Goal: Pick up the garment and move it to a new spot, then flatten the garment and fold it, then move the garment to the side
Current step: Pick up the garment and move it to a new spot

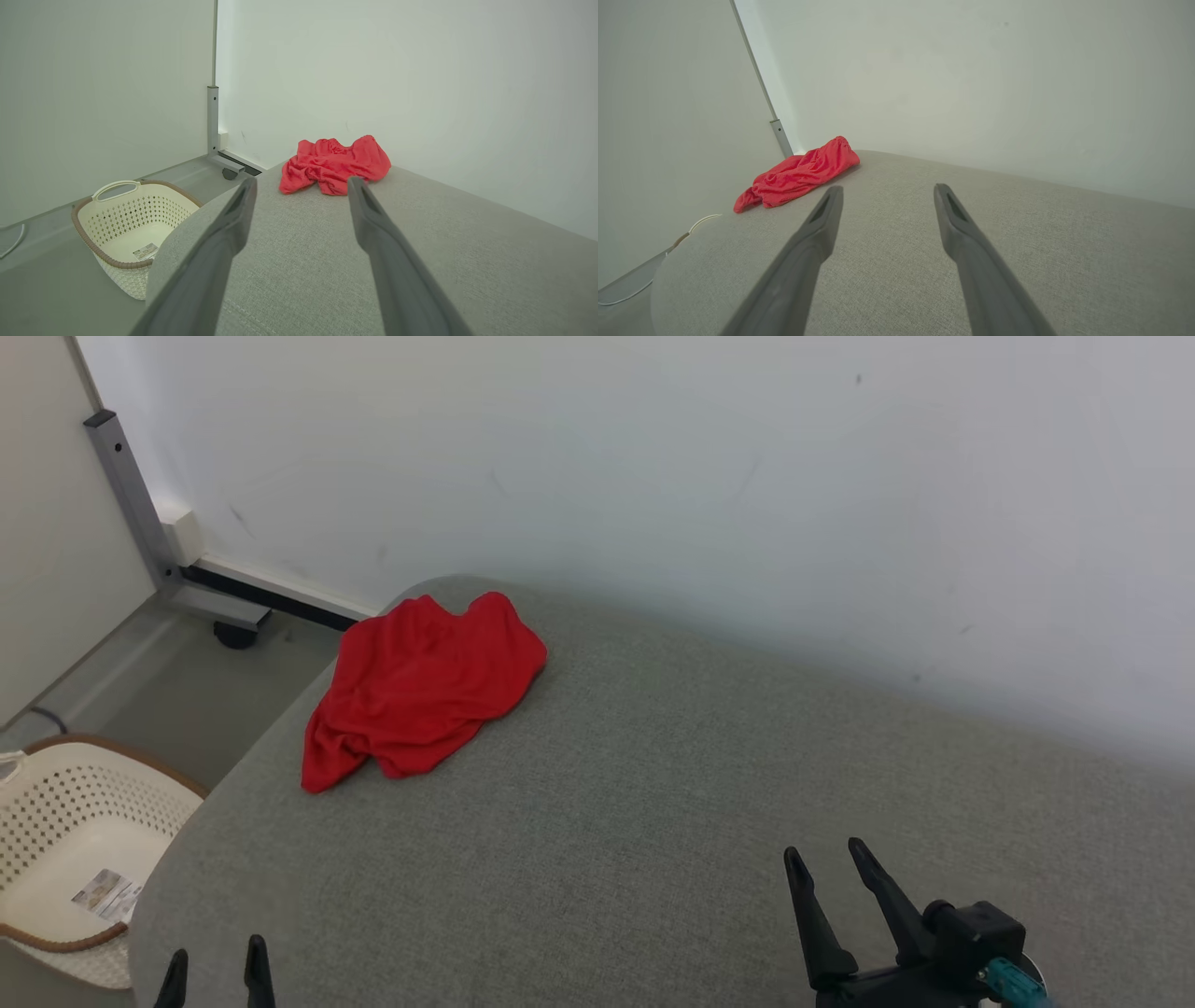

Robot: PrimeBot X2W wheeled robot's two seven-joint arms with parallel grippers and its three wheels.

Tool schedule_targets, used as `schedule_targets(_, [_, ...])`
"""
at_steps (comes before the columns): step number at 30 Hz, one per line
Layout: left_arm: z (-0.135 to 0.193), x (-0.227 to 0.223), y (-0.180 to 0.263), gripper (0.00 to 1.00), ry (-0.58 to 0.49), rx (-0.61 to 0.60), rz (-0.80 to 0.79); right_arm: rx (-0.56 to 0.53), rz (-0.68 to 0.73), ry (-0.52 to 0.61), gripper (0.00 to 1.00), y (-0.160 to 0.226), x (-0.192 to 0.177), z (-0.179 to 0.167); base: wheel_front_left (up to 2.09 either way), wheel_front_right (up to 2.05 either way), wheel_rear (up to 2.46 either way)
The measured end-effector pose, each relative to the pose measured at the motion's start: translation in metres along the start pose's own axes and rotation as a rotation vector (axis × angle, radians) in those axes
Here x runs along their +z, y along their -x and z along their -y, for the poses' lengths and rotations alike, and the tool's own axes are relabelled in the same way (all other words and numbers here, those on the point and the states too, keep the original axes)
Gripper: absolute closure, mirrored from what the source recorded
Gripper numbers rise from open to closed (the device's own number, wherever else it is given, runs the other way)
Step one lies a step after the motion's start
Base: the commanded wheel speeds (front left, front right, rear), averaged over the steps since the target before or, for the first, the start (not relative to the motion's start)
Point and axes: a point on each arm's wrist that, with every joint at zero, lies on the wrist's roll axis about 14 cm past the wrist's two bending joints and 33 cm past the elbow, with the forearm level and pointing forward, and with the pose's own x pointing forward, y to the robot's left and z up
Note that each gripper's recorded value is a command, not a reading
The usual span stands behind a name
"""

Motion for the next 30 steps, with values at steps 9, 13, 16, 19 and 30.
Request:
schedule_targets(9, [-0.006,-0.014,0.007,0.00,-0.028,0.013,-0.055,0.057,-0.038,-0.016,0.00,-0.010,-0.017,-0.015,0.00,0.00,0.00])
schedule_targets(13, [0.010,-0.017,-0.016,0.00,-0.027,-0.054,-0.101,0.050,-0.023,-0.012,0.00,-0.006,-0.012,-0.014,0.00,0.00,0.00])
schedule_targets(16, [0.034,-0.017,-0.043,0.00,-0.006,-0.122,-0.145,0.034,-0.040,-0.010,0.00,0.000,-0.017,-0.010,0.00,0.00,0.00])
schedule_targets(19, [0.057,-0.028,-0.063,0.00,-0.012,-0.190,-0.247,0.024,-0.067,-0.005,0.00,0.007,-0.023,-0.008,0.00,0.00,0.00])
schedule_targets(30, [0.045,-0.015,-0.138,0.00,-0.060,-0.161,-0.414,0.057,-0.053,0.133,0.00,0.012,0.014,-0.021,0.00,0.00,0.00])
